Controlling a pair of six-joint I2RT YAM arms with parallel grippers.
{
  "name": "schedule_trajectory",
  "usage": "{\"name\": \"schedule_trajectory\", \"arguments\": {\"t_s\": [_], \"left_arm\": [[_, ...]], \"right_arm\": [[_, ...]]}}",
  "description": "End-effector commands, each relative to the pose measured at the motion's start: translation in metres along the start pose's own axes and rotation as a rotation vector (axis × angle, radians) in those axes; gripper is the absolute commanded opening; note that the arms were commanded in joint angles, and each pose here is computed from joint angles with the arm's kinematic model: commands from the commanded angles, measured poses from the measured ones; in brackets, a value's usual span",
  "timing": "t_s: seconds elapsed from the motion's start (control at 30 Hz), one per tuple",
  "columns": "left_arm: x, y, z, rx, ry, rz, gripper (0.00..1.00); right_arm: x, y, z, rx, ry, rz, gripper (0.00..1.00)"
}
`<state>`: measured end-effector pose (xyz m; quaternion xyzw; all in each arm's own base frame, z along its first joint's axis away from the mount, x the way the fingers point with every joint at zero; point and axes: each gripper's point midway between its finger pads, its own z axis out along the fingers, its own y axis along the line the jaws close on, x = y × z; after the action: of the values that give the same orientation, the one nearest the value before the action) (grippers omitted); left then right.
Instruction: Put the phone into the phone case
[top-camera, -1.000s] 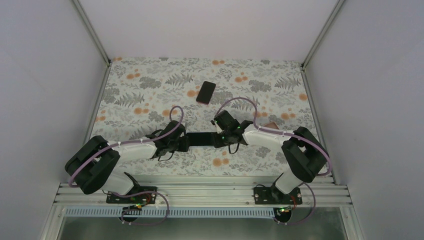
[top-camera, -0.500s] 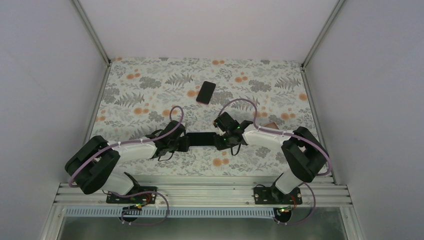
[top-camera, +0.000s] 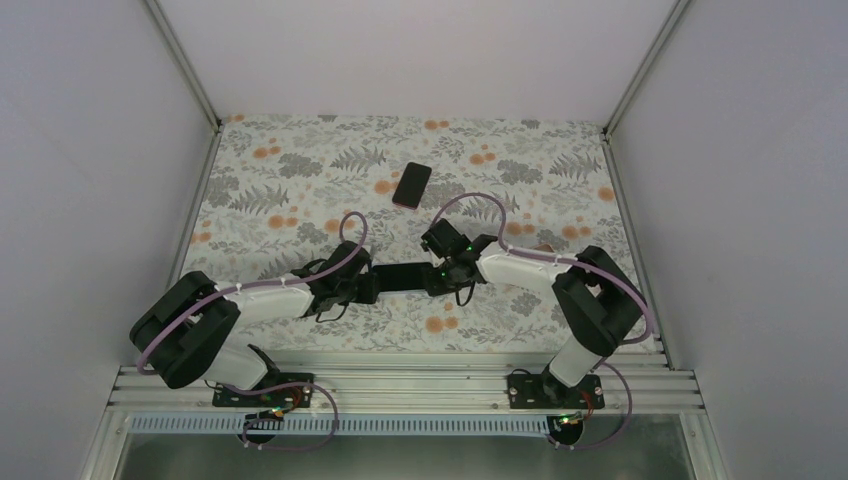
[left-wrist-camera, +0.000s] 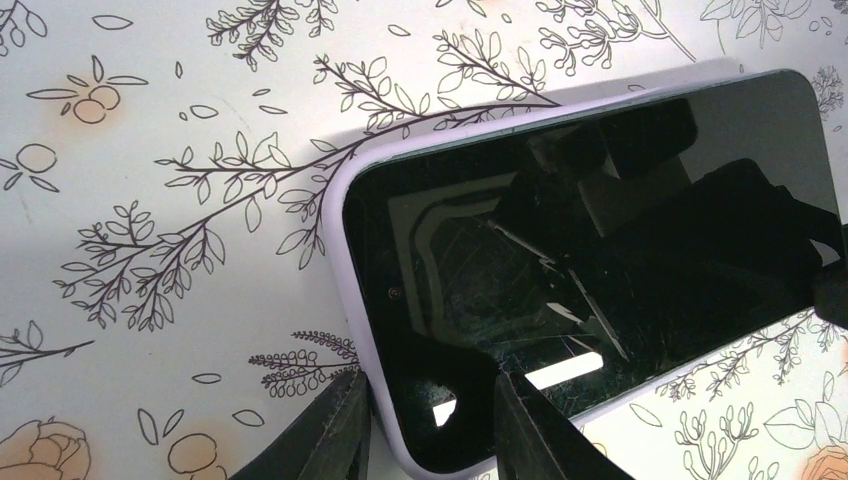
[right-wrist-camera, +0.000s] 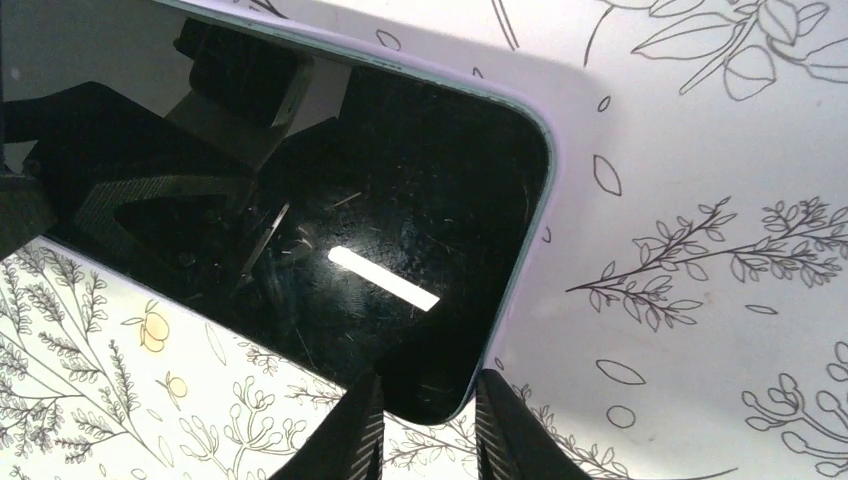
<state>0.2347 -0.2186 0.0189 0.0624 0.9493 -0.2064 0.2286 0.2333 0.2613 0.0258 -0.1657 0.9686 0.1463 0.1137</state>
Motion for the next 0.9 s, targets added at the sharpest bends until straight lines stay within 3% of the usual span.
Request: {"name": "schedule_trajectory", "arguments": {"t_s": [0.0,0.5,0.67,0.87], "left_arm": [[0.027,0.007,0.002,-0.01,0.095,0.02,0.33],[0.025,0.008,0.003,-0.018,0.086,0.011,0.33],[0.024,0.011,-0.002,-0.031,0.07,0.002,0.36],[0.014,0.009,-0.014,-0.033,0.027,-0.022,0.39]], "right_arm": [[0.017,-0.028,0.018,0.13,0.077,0.01,0.2],[0.051,-0.066,0.043,0.318,0.211,0.031,0.2],[0.026,-0.032,0.026,0.16,0.129,-0.018,0.25],[-0.025,0.014,-0.027,-0.077,-0.041,-0.117,0.4]]}}
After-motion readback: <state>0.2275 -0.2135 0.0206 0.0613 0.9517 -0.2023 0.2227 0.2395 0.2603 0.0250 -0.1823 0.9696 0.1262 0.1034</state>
